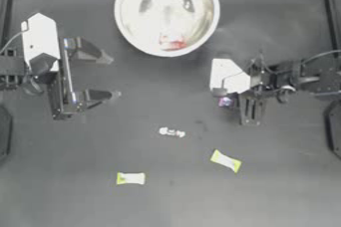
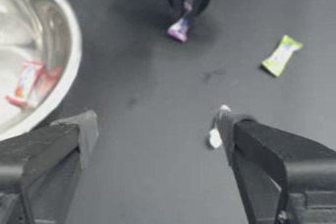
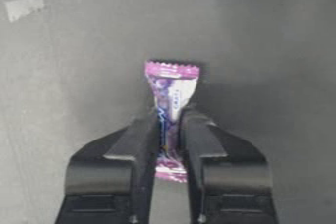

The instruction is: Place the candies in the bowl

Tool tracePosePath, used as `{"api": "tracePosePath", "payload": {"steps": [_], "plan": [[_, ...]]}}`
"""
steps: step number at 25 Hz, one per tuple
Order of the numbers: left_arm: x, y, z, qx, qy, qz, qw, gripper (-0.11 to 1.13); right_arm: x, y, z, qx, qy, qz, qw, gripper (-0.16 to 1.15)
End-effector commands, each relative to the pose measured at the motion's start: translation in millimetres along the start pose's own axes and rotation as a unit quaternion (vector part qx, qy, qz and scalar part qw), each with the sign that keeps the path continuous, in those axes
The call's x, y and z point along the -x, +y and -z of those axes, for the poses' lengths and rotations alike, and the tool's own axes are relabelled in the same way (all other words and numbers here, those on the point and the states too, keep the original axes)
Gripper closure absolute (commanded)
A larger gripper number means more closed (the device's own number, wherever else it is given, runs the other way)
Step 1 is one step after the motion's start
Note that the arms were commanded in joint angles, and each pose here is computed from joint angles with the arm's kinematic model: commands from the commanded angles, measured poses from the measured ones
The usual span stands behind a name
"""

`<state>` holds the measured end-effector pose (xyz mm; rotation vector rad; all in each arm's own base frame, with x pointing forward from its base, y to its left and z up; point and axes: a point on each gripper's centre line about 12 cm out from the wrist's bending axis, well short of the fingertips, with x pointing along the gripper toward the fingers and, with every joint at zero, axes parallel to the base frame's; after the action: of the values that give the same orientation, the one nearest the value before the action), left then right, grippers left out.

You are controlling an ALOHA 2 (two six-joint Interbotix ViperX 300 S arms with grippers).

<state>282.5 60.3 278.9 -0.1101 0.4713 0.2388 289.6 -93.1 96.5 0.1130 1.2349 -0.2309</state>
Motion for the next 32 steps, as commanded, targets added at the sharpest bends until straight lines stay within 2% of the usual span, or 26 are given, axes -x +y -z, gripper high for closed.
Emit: {"api": "tracePosePath", "payload": {"steps": [1,8,13,18,24,28,32], "plan": [[6,-1,-8.7,0.003,-0.017,0.003,0.9999,-0.01,2,-2,-3.9,-0.002,-0.006,0.001,1.0000,0.46],[5,-1,-6.0,0.003,-0.013,0.003,0.9999,-0.01,15,1,-11.0,0.003,-0.021,0.001,0.9998,0.46],[6,-1,-5.0,0.003,-0.012,0.003,0.9999,-0.01,52,-2,-25.3,0.006,-0.062,0.007,0.9980,0.46],[5,-1,-3.5,0.003,-0.010,0.003,0.9999,-0.01,102,-8,-48.9,0.021,-0.143,0.027,0.9891,0.46],[5,-1,-1.7,0.002,-0.010,0.003,0.9999,-0.01,137,-32,-79.5,0.015,-0.216,0.064,0.9743,0.46],[4,-1,-0.4,0.002,-0.008,0.003,1.0000,-0.01,142,-57,-101.3,0.005,-0.232,0.090,0.9686,0.46],[3,-1,0.2,0.003,-0.008,0.003,1.0000,-0.01,131,-81,-121.0,0.000,-0.234,0.113,0.9657,0.46]]}}
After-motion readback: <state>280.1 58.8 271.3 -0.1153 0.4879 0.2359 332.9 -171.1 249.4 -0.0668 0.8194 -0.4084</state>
